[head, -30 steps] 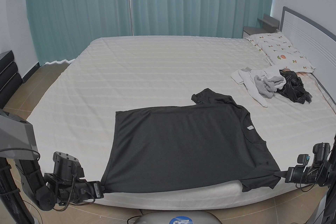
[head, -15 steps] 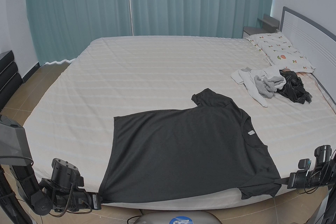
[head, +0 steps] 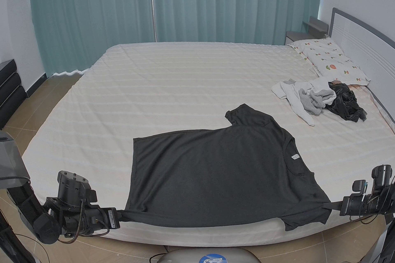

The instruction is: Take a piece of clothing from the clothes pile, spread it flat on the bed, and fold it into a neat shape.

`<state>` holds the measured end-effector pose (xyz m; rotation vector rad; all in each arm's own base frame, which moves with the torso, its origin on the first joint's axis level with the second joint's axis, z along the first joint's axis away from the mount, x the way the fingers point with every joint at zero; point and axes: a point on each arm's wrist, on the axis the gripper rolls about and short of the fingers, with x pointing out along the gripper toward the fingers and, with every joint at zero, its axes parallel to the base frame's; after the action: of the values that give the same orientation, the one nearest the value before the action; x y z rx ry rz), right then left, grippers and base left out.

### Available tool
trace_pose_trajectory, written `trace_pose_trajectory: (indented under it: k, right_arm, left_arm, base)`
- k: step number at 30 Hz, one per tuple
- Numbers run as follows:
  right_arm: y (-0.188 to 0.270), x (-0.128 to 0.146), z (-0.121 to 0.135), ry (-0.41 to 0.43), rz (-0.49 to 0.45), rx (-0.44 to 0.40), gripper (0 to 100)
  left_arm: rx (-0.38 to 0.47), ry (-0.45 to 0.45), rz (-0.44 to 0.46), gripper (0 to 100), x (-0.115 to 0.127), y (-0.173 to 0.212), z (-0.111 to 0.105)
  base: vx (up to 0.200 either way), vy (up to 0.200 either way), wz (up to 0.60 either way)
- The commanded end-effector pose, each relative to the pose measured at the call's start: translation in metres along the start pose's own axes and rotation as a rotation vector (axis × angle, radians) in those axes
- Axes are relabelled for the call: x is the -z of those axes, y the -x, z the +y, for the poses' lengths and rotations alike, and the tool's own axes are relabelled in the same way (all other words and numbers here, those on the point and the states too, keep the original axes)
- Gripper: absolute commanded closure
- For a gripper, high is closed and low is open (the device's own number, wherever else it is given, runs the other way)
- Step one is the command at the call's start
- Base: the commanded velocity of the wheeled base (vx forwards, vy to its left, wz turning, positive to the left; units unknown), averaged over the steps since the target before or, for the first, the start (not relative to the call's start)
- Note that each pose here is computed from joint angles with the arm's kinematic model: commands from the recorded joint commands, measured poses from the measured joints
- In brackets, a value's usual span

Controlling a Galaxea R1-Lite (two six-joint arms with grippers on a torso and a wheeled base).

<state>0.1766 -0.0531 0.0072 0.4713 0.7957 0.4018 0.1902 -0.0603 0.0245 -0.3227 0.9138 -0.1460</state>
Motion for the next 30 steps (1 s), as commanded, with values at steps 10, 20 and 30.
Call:
trace_pose_trajectory:
  k: [10,20,30]
  right_arm:
    - [-0.028,-0.051,0.005,0.038,-0.08,-0.065,100]
    - [-0.043,-0.07,-0.001,0.006,-0.108,-0.025,100]
    - [-0.055,-0.07,-0.012,-0.01,-0.09,-0.022,100]
  left_arm:
    - [-0.037,0.119,-0.115,100,-0.033,-0.025,-0.005]
    - [-0.059,0.183,-0.166,100,-0.049,-0.04,-0.002]
    - [-0.069,0.185,-0.18,100,-0.059,-0.062,-0.002]
  base:
    - [0.0,0.0,0.0]
    - [0.0,0.0,0.0]
    - [0.0,0.0,0.0]
